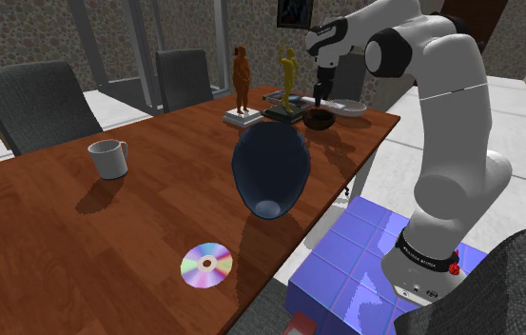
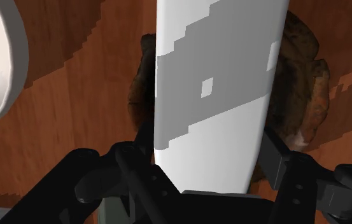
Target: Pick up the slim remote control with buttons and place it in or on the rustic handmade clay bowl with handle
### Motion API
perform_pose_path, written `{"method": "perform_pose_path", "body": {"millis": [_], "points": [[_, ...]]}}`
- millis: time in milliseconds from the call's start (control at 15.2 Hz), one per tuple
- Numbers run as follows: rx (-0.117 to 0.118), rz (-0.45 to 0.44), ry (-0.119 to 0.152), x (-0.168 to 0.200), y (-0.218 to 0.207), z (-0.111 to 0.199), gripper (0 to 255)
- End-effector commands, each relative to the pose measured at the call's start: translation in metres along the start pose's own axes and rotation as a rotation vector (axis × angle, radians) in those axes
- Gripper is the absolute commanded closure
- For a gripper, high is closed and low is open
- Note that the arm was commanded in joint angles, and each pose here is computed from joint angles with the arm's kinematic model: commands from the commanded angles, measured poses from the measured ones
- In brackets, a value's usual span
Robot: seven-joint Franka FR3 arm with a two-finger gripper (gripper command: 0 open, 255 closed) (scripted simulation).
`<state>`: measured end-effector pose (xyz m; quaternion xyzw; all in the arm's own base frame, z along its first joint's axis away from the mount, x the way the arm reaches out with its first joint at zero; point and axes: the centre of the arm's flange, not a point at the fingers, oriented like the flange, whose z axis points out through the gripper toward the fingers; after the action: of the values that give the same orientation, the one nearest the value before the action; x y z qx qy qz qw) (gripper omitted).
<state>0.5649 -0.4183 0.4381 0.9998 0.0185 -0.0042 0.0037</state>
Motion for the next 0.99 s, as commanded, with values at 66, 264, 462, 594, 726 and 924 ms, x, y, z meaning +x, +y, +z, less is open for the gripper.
{"method": "perform_pose_path", "body": {"millis": [66,264,462,594,726,924], "points": [[-0.001,0.000,0.001,0.000,0.000,0.009,255],[-0.001,0.000,0.001,0.000,0.000,0.009,255],[-0.001,0.000,0.001,0.000,0.000,0.009,255],[-0.001,0.000,0.001,0.000,0.000,0.009,0],[-0.001,0.000,0.001,0.000,0.000,0.009,0],[-0.001,0.000,0.001,0.000,0.000,-0.004,0]]}}
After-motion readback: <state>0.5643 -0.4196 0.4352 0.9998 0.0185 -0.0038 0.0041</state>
